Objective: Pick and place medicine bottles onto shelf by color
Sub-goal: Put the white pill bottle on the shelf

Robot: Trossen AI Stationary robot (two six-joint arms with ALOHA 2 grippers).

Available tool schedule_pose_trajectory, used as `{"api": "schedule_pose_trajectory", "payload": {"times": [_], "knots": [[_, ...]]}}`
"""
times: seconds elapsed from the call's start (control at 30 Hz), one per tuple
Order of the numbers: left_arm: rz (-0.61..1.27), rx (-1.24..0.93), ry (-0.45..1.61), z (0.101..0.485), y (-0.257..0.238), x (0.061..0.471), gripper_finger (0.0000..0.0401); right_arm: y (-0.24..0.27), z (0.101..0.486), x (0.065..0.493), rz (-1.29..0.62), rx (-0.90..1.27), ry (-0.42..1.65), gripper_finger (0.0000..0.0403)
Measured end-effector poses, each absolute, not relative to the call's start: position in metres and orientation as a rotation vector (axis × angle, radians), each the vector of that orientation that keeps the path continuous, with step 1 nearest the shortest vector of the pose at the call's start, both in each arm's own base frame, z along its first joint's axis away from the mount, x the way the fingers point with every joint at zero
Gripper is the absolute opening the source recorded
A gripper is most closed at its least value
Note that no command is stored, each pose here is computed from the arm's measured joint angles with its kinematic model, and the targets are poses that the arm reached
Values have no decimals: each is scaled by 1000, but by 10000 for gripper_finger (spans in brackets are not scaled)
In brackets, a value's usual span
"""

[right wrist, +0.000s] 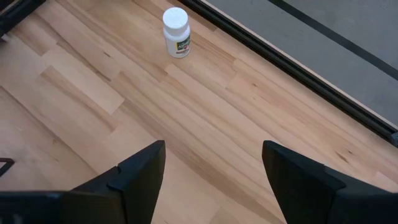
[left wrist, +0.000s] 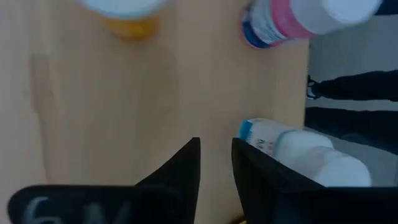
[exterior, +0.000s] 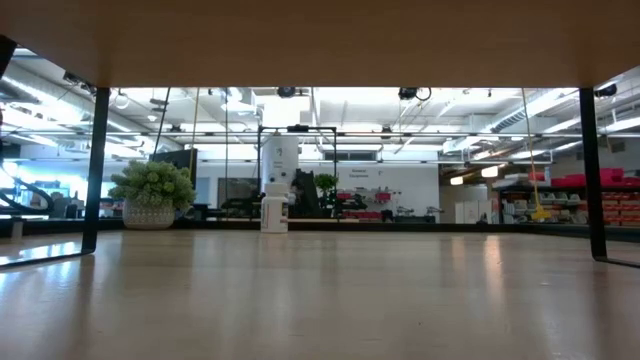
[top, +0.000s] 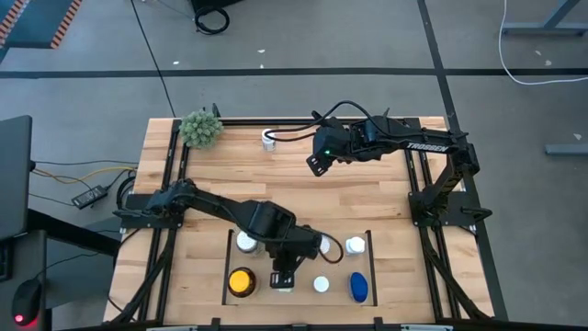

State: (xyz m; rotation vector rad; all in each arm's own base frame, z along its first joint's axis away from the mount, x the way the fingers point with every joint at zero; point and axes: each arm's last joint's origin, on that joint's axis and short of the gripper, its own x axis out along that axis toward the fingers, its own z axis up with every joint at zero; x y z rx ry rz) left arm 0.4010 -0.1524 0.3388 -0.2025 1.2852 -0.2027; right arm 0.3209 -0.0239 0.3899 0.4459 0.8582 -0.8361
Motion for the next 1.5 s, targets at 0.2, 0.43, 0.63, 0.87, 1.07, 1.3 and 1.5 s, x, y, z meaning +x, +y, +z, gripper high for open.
{"api": "schedule_pose_trajectory", "payload": {"times": [0.2,0.43,0.63,0.87,1.07,1.3,1.5], "knots": [[-169,-182,1269,355,-126,395,116,-24,390,321,-837,444,862,275],[-32,-57,1256,379,-87,376,142,-24,389,320,-839,442,870,275],[46,-6,1173,405,-55,360,159,-24,389,321,-837,444,862,275],[114,90,1052,438,-13,335,158,-24,373,342,-802,425,887,275],[123,92,971,448,38,316,159,-27,338,381,-733,426,931,275],[149,15,855,442,88,262,164,-39,316,405,-711,395,917,275],[267,-20,740,427,110,212,165,-67,324,413,-742,458,754,275]]}}
